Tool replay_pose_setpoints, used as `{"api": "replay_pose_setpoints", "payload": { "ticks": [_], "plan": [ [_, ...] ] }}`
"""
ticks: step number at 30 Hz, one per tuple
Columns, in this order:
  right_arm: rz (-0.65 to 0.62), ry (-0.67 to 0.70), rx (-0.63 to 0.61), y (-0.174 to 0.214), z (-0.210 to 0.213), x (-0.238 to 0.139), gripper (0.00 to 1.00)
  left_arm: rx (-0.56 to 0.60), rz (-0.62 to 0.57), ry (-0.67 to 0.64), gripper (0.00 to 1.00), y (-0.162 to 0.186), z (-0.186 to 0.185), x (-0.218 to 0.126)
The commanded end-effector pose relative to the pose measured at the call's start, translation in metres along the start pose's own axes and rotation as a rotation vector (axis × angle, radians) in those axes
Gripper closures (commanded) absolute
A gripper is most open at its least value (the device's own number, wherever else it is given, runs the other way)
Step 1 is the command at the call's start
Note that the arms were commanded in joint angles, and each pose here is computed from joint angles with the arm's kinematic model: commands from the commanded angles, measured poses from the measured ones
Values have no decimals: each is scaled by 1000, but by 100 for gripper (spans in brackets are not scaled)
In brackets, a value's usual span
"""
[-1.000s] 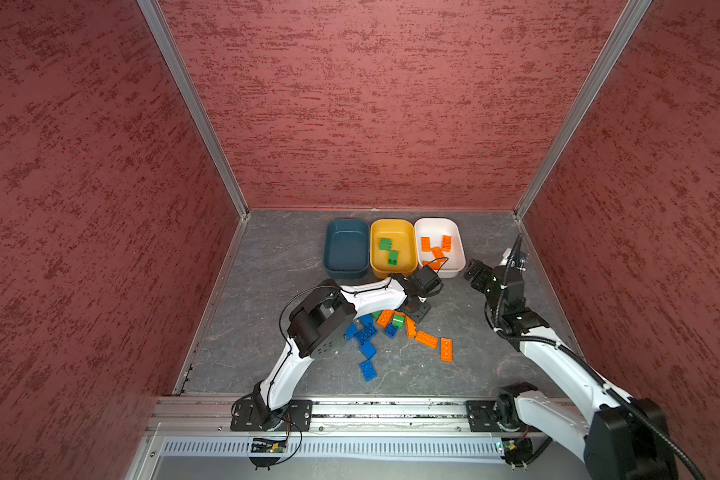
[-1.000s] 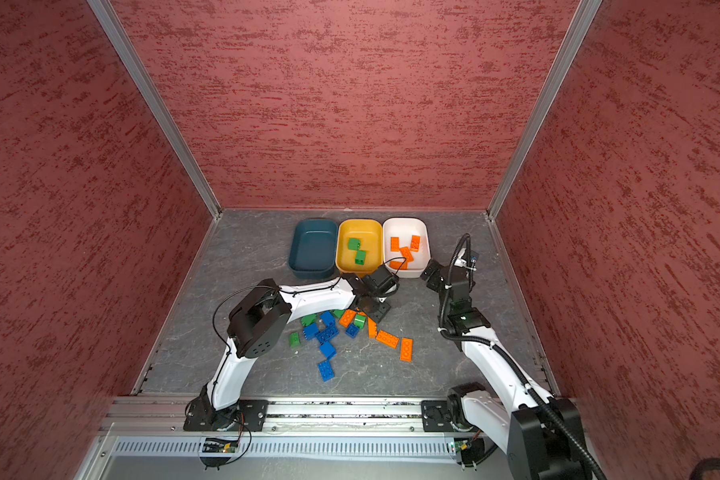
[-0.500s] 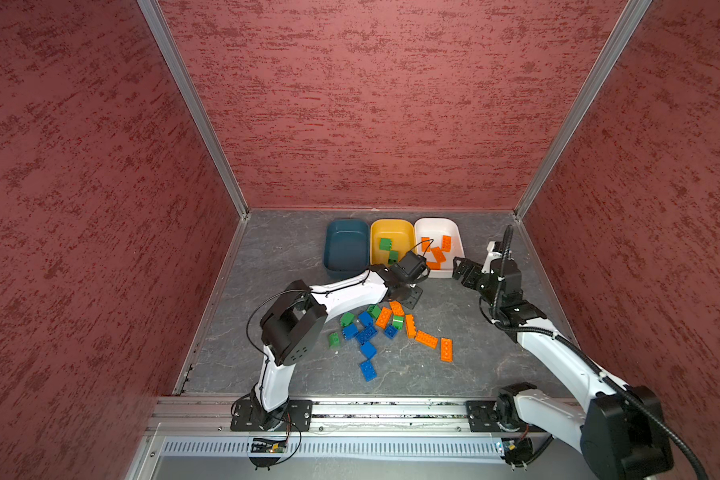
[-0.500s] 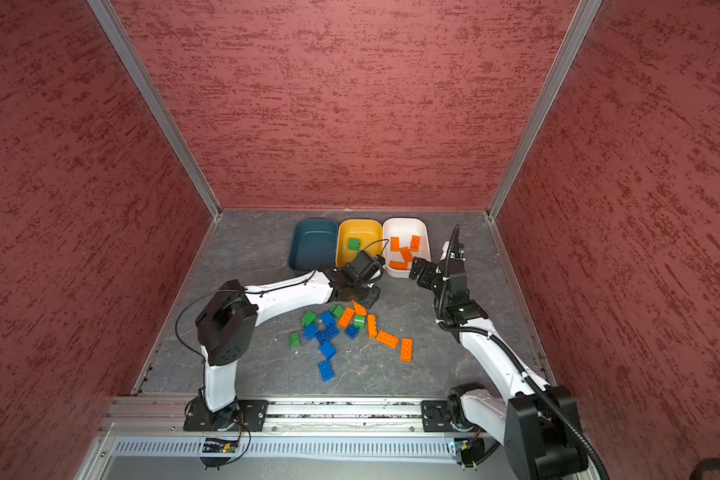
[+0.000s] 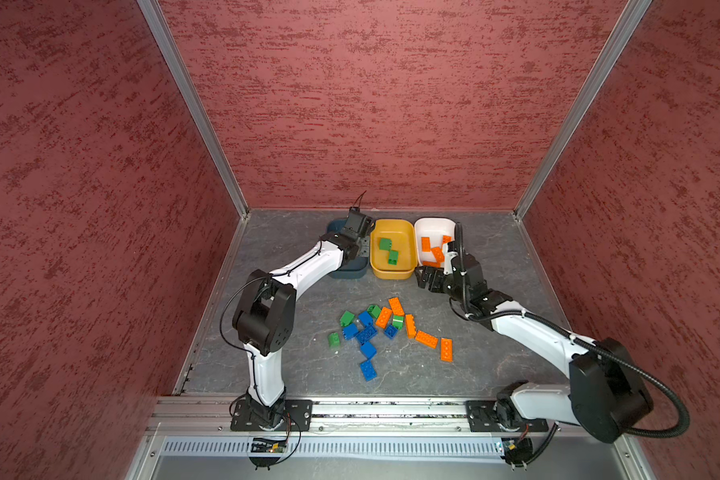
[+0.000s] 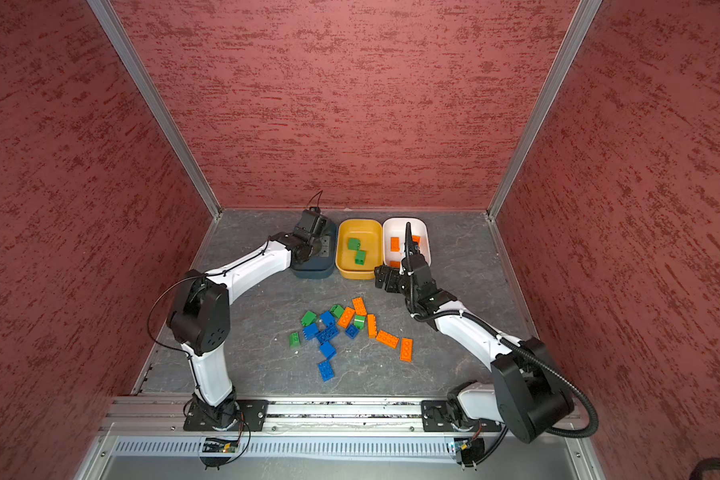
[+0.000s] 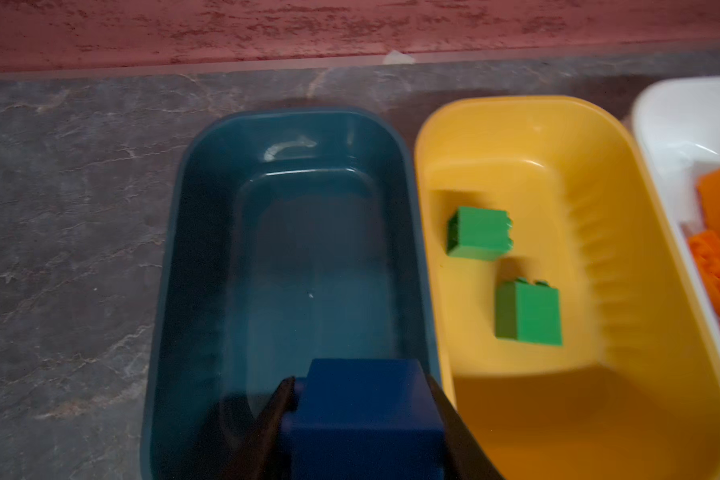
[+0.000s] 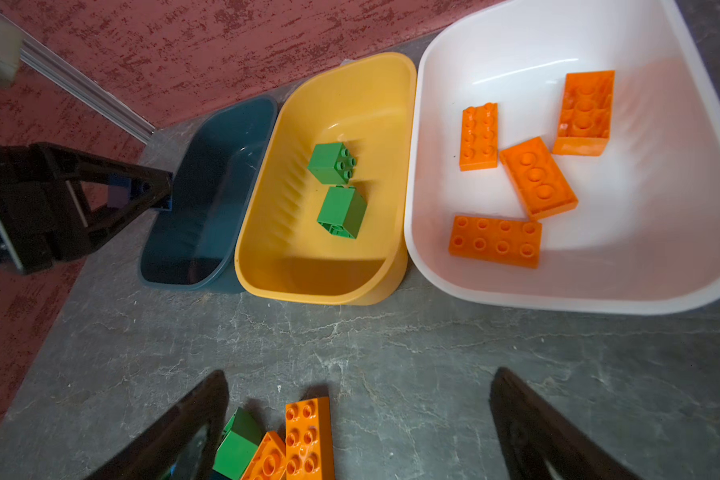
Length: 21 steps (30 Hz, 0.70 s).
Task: Sort the legos into containers by color
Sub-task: 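Carry the blue brick with the left gripper into the teal bin and release, then lower the left gripper onto another blue brick in the pile and grasp it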
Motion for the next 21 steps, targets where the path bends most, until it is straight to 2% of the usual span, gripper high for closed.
{"api": "replay_pose_setpoints", "payload": {
  "ticks": [1, 2, 6, 10, 14, 18, 21],
  "plan": [
    [-59, 48, 10, -15, 0, -3, 1, -71, 40, -14, 63, -3, 10, 21],
    [-62, 53, 6, -16, 0, -4, 1, -81, 57, -10, 62, -3, 13, 28],
    [-65, 38, -6, -15, 1, -8, 1, -96, 82, 28, 44, -10, 13, 39],
    [1, -14, -62, -2, 4, -6, 1, -84, 46, 76, 29, -20, 2, 26],
    [36, -18, -66, 7, 2, -4, 1, -33, 32, 104, 15, -16, -10, 1],
    [40, -23, -58, 11, -1, -3, 1, 137, 34, 180, 1, 15, -31, -37],
    [57, -83, -70, 19, 3, -2, 1, 339, 81, 351, 1, 54, -58, -67]
  ]
}}
Point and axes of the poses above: each gripper's point midway between its finger pads, its own x axis out along the fingers, its own z axis along the line the jaws close on, y = z × x, the point moved 3 cm from there along -x, back along the fingers, and after that the axes turned 14 degrees about x, right-handed, at the moved point
